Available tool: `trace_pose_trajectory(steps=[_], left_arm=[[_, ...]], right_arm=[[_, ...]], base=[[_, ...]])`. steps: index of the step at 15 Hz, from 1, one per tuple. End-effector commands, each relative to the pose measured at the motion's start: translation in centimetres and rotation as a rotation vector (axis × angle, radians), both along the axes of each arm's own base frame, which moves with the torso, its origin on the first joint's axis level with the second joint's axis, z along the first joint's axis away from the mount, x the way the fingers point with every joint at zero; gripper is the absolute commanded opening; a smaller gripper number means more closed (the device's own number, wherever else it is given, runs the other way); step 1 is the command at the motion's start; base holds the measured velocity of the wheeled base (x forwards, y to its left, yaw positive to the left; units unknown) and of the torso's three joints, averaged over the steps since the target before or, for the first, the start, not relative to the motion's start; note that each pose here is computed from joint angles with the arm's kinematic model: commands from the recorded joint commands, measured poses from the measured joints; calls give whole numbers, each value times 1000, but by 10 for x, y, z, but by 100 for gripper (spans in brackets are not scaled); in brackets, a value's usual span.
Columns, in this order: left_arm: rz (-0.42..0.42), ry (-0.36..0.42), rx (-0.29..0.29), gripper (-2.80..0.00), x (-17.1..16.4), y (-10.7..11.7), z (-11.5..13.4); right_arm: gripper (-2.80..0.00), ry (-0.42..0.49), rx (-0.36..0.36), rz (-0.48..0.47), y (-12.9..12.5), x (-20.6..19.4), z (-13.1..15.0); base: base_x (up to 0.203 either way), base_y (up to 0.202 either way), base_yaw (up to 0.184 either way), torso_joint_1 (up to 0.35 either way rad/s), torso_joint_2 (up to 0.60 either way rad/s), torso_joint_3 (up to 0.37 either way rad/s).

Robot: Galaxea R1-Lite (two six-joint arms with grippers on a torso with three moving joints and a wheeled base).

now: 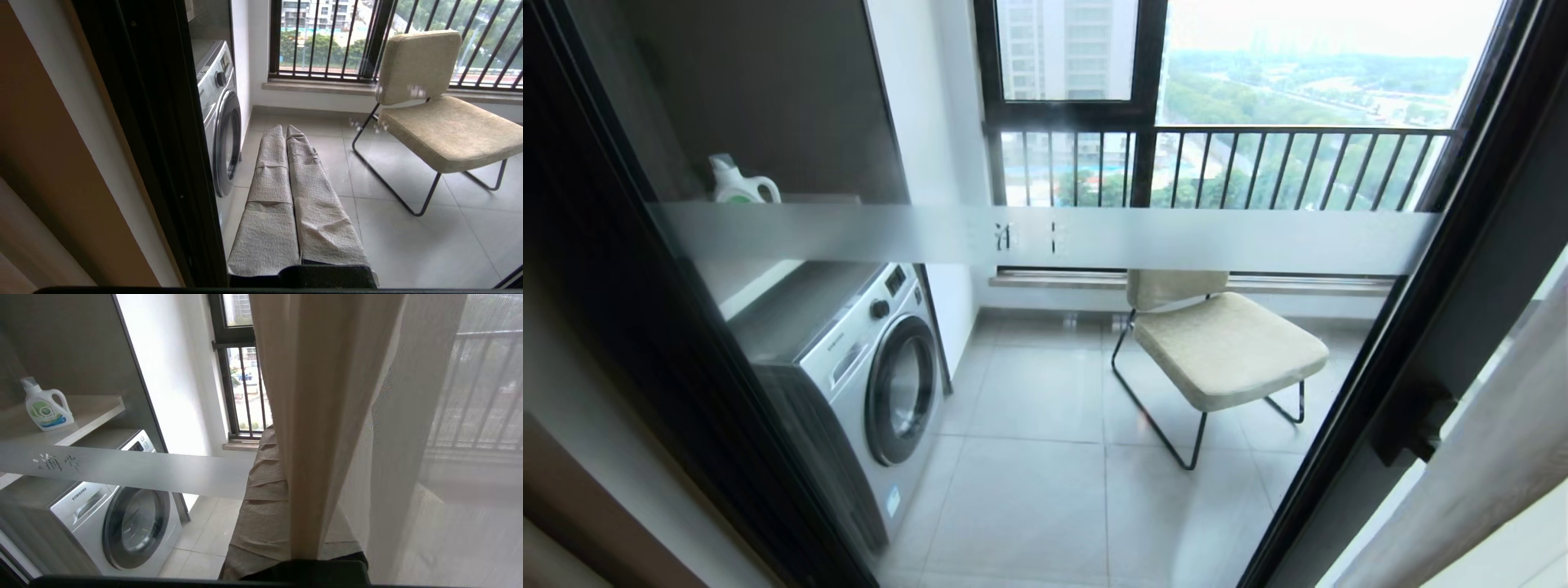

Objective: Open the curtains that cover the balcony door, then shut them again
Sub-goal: Close the inner curtains on both sides

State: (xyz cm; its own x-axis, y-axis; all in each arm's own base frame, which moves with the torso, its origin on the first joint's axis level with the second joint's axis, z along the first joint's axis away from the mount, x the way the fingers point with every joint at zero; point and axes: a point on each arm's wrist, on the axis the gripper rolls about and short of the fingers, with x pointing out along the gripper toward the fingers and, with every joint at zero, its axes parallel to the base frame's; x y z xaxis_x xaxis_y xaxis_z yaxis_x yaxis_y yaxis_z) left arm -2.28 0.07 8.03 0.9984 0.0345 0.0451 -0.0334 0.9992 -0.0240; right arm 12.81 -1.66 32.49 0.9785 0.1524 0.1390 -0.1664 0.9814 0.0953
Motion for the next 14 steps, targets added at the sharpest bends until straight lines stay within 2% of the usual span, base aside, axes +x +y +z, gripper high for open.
trace_pose_trajectory(steps=[1, 8, 14], left_arm=[[1, -1, 0, -280, 0, 0, 0], [1, -1, 0, -280, 0, 0, 0], [-1, -1, 0, -280, 0, 0, 0]], right_arm=[[-280, -1, 1, 3, 0, 0, 0], [-280, -1, 1, 3, 0, 1, 0], [-280, -2, 1, 1, -1, 3, 2]], base=[[0, 188, 0, 2, -2, 2], [0, 173, -1, 3, 2, 2], [0, 0, 0, 0, 0, 0]])
